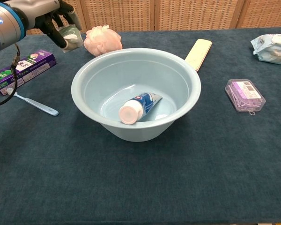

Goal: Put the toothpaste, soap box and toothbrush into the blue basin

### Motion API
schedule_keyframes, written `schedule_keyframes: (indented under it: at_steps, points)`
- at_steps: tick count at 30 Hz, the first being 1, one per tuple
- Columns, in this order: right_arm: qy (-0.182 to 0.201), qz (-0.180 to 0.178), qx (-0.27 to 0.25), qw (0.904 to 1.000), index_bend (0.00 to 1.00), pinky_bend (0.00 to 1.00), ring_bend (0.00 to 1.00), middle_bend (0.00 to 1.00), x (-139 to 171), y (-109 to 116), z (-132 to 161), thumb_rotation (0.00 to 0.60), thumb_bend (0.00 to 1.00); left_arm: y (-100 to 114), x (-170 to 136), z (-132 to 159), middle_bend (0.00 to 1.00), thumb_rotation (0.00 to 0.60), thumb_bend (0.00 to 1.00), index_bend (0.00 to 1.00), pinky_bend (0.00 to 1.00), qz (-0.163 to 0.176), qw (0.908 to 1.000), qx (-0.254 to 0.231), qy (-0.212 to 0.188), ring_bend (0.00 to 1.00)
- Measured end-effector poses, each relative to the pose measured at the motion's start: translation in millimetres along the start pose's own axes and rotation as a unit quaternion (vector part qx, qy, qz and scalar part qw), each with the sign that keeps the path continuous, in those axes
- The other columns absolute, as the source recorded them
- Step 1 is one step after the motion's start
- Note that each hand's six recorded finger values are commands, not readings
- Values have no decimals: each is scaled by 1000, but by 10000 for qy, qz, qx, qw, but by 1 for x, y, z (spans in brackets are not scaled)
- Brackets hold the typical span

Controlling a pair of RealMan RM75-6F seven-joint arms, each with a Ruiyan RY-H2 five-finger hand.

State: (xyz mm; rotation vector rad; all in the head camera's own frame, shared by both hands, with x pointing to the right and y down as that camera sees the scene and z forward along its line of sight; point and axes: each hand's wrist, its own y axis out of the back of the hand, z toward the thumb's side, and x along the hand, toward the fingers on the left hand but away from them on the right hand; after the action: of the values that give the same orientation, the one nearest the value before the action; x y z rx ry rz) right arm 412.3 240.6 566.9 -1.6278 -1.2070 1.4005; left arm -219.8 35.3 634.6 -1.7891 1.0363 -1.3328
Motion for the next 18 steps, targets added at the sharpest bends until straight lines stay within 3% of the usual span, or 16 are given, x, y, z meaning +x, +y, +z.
schedule_keyframes:
  at_steps: [5,9,18]
  points:
    - [-18,-10,-26,10000,210,215,0,0,0,1,-1,600,195,8,-18,43,369,600,363,743,345,222,9965,-315,-746,376]
    - [-38,-15,-53,10000,210,215,0,0,0,3,-2,600,195,3,-42,85,369,600,362,743,345,178,9889,-581,-1353,376]
    - [-54,-32,-113,9999,210,214,0,0,0,6,-5,600,196,-18,-68,119,367,600,347,743,346,15,9838,-236,-1776,374]
